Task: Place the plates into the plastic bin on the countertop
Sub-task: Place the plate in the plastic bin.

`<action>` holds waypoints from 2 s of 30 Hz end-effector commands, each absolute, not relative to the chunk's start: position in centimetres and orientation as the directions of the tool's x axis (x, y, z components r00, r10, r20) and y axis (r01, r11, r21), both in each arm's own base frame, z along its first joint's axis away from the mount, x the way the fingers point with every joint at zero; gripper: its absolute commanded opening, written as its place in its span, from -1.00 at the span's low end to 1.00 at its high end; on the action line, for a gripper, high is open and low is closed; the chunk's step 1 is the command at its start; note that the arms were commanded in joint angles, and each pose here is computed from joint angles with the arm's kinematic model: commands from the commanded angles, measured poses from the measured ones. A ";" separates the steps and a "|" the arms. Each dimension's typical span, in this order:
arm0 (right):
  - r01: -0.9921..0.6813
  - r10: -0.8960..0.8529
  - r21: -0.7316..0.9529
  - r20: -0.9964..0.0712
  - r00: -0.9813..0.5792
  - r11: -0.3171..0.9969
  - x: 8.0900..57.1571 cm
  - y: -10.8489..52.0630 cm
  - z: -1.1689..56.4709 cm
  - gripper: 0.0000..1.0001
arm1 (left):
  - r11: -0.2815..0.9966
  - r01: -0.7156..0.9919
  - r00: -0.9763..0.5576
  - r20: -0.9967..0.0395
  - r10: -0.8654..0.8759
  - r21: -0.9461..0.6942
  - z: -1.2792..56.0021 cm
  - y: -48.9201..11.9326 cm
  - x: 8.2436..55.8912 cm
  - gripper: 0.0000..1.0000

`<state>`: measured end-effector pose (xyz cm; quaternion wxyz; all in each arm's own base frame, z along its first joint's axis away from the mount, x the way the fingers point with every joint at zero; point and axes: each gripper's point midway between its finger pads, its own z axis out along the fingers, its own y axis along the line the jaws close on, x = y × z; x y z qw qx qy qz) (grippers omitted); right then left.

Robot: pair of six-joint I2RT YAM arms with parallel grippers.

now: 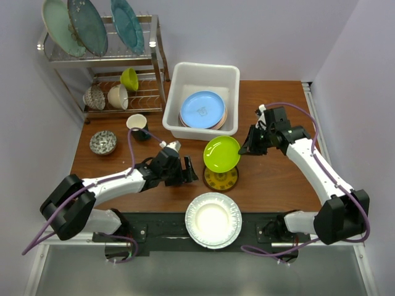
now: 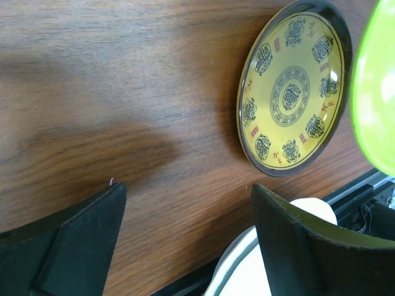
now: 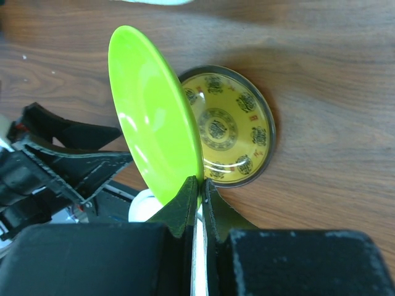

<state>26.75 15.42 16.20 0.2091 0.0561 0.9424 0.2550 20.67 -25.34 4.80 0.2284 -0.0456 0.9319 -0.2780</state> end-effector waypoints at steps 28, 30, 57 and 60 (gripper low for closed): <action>-0.079 0.305 0.631 -0.477 -0.824 0.772 37.8 20.0 22.2 -1.00 | 0.860 0.060 -0.884 -0.426 -0.190 -0.507 4.8 -24.3 20.2 1.00; -0.072 0.308 0.631 -0.472 -0.826 0.772 38.4 20.2 21.8 -1.00 | 0.859 0.056 -0.885 -0.424 -0.194 -0.509 4.8 -24.2 20.1 1.00; -0.013 0.483 0.716 -0.484 -0.730 0.698 46.8 21.9 22.6 -1.00 | 0.865 0.030 -0.889 -0.408 -0.206 -0.501 4.1 -23.3 19.3 0.99; -0.012 0.489 0.721 -0.483 -0.727 0.693 47.4 22.2 22.5 -1.00 | 0.858 0.026 -0.887 -0.407 -0.216 -0.512 4.2 -23.4 19.3 0.99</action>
